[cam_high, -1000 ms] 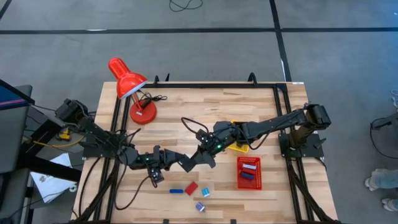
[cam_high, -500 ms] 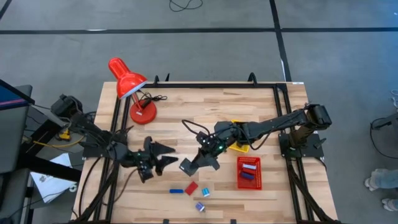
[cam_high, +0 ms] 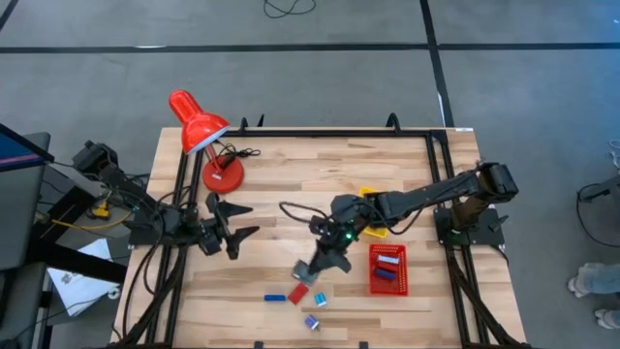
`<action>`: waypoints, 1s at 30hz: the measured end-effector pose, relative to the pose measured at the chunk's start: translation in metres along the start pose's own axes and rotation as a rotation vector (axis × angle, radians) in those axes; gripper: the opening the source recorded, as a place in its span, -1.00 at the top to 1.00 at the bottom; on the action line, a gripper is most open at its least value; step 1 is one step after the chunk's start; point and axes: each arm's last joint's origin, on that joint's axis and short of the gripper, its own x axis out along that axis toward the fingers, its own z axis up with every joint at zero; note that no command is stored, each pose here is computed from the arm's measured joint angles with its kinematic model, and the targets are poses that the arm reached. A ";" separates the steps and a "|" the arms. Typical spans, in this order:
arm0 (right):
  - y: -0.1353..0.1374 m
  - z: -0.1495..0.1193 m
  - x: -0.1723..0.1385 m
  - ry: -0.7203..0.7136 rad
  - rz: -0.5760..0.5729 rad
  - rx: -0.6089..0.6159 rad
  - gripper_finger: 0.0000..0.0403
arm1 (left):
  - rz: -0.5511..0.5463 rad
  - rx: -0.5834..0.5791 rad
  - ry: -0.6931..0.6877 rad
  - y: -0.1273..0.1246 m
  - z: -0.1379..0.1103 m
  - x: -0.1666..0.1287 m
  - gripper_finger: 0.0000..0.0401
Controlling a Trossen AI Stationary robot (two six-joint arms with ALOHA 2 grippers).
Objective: Pick & Place Office items
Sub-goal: Put the black digital timer into the red bin
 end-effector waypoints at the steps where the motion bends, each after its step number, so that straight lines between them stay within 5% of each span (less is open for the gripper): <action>1: 0.003 -0.002 -0.001 0.025 0.016 -0.011 0.76 | 0.003 -0.013 0.011 -0.001 -0.003 -0.002 -0.27; 15: 0.045 -0.055 -0.046 0.268 -0.315 0.072 0.76 | 0.005 -0.160 0.083 -0.010 -0.023 -0.011 -0.26; 20: 0.053 -0.088 -0.060 0.183 -0.278 0.068 0.76 | 0.007 -0.207 0.085 -0.010 -0.023 -0.011 -0.26; 30: 0.019 -0.163 -0.102 0.015 -0.159 0.167 0.76 | 0.010 -0.265 0.085 -0.010 -0.023 -0.011 -0.26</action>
